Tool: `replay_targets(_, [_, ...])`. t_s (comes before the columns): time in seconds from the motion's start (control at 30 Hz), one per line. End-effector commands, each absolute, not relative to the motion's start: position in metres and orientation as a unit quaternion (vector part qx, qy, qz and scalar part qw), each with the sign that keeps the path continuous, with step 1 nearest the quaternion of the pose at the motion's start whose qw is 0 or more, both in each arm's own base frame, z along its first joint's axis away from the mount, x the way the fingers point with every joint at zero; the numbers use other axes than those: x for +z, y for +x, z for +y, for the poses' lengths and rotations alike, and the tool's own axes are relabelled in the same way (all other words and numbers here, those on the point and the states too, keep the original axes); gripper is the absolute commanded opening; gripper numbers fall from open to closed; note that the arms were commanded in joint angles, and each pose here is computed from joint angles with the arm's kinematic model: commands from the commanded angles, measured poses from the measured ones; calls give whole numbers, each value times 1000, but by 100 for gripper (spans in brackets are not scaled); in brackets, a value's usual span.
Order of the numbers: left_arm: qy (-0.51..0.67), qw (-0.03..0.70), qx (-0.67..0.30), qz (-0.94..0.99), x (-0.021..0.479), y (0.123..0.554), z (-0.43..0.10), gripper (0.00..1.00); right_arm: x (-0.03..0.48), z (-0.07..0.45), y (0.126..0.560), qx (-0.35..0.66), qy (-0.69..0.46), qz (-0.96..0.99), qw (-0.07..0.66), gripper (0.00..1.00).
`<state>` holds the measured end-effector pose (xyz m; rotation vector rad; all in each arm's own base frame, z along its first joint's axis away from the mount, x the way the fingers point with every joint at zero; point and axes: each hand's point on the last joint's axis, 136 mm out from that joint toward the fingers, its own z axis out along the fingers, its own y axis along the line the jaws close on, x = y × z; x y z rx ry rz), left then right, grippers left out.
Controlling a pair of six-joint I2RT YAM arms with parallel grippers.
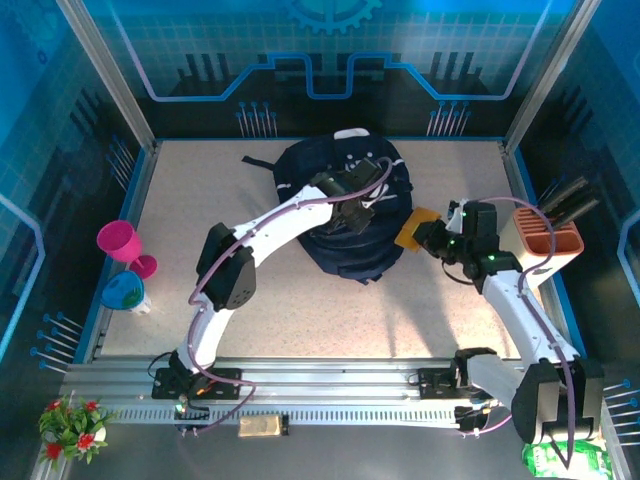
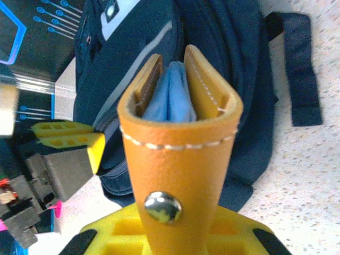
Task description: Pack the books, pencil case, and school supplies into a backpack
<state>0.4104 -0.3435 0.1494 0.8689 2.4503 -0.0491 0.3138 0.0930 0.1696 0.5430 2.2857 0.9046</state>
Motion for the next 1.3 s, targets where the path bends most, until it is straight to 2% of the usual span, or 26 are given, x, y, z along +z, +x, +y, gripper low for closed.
replay_targets(0.0, [283,360,-65,887,216,422,-345,14,174,112,322,379,205,849,307,13])
replay_targets(0.27, [300,414,-178,841,258,396,-364,10,191,143,345,416,208,826,320,14])
replay_targets(0.57, [287,418,-200,838,266,397,-369,9,173,164,381,425,295,807,284,15])
replay_targets(0.8, [256,408,-200,853,266,404,-357,10,156,179,408,410,344,813,229,31])
replay_targets(1.07, [245,396,-210,860,262,403,-350,12,154,162,374,366,330,843,215,47])
replay_targets(1.27, [248,393,-217,858,263,402,-351,13,134,140,351,302,335,867,213,46])
